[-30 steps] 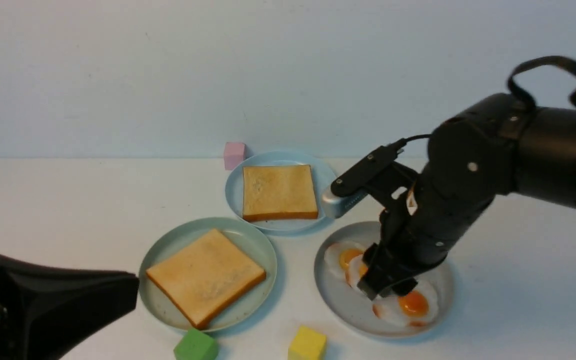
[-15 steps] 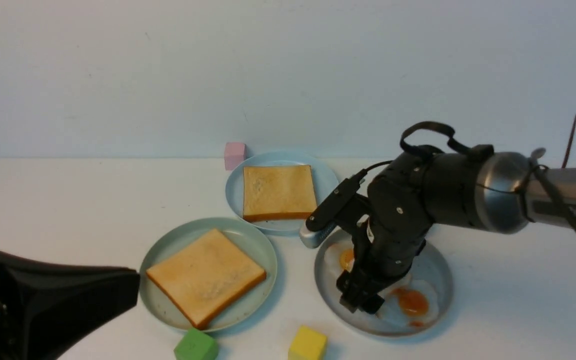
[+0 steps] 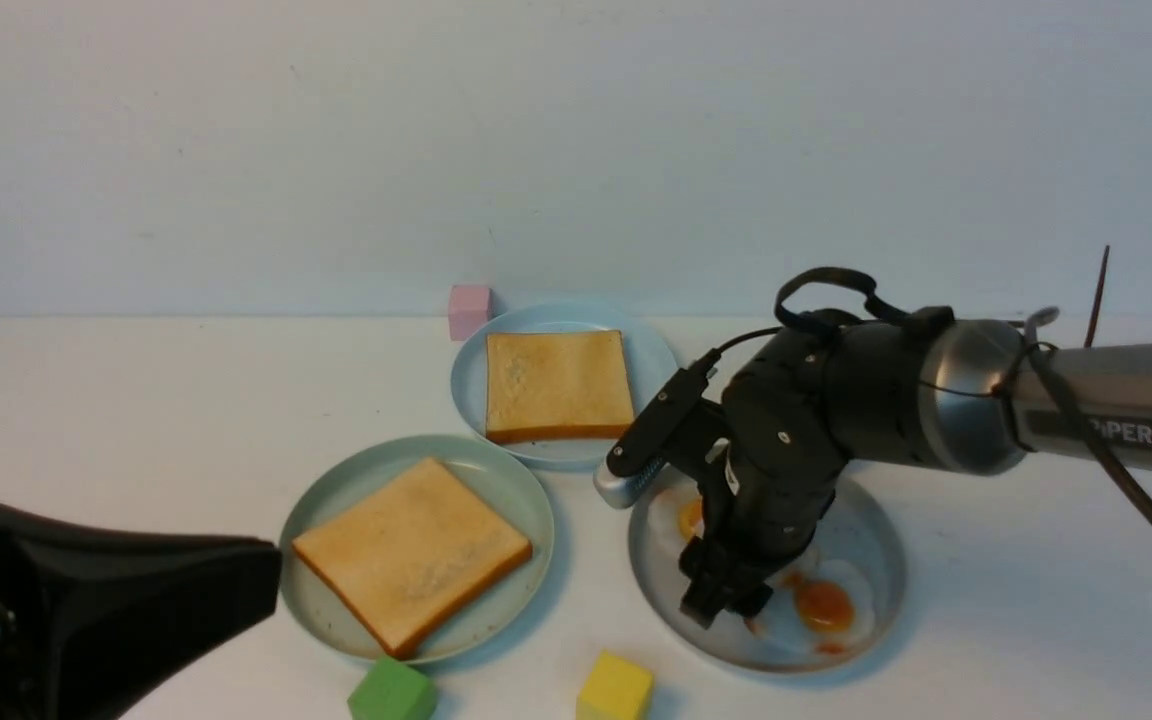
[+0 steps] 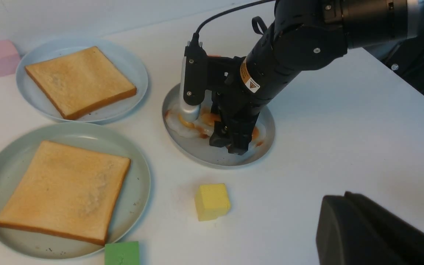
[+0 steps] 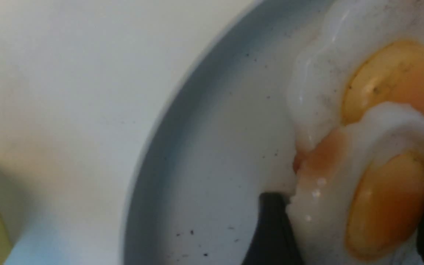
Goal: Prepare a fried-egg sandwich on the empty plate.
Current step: Use the right arm to grab a fried egg, then use the right arm to place the fried egg on the slice of bread in the middle
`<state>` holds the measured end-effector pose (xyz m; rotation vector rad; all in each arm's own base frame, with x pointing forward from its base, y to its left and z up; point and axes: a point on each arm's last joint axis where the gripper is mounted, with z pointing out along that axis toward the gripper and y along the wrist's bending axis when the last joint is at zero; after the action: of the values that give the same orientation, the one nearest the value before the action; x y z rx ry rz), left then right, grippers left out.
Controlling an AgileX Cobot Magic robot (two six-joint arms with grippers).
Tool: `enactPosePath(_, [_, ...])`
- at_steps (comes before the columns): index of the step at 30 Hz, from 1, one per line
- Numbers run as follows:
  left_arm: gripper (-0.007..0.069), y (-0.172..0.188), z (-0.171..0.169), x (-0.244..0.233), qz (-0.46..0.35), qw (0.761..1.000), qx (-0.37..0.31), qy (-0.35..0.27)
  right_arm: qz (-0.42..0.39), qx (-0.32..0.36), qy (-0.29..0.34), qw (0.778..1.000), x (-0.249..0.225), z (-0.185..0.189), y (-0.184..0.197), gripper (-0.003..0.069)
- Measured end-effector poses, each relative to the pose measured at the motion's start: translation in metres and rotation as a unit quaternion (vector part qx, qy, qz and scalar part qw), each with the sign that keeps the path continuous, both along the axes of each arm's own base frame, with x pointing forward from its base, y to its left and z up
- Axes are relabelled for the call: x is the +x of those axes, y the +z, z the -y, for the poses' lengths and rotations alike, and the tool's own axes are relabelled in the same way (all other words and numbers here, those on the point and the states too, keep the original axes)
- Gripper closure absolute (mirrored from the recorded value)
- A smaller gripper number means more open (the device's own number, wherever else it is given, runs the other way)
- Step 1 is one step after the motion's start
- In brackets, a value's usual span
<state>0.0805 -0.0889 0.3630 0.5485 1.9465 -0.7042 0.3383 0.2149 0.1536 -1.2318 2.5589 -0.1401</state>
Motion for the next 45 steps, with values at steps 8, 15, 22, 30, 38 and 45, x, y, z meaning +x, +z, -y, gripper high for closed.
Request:
enactPosePath(8, [0.0638,0.0,0.0,0.0,-0.002,1.0,0.001,0.0,-0.002,-0.017,0.004,1.0,0.002,0.001,0.005,0.0188])
enactPosePath(15, [0.0638,-0.002,-0.001,0.0,-0.009,1.0,0.008,0.001,0.003,-0.032,-0.003,0.999,0.004,0.003,0.034,0.0549])
enactPosePath(22, [0.0638,-0.003,-0.001,-0.001,-0.013,1.0,0.013,0.002,0.003,-0.035,-0.009,0.999,0.0,0.007,0.05,0.0591])
enactPosePath(30, [0.0638,-0.005,-0.004,0.001,-0.009,0.999,0.03,0.014,0.062,-0.049,0.02,0.997,-0.017,-0.005,0.09,0.0591])
enactPosePath(38, [0.0638,0.001,-0.023,0.011,0.018,0.991,0.022,0.129,0.161,0.054,0.121,0.978,-0.06,-0.084,0.142,0.0591])
enactPosePath(45, [0.0638,0.008,-0.052,-0.002,0.034,0.982,-0.012,0.186,0.16,0.073,0.175,0.969,-0.066,-0.145,0.11,0.0591])
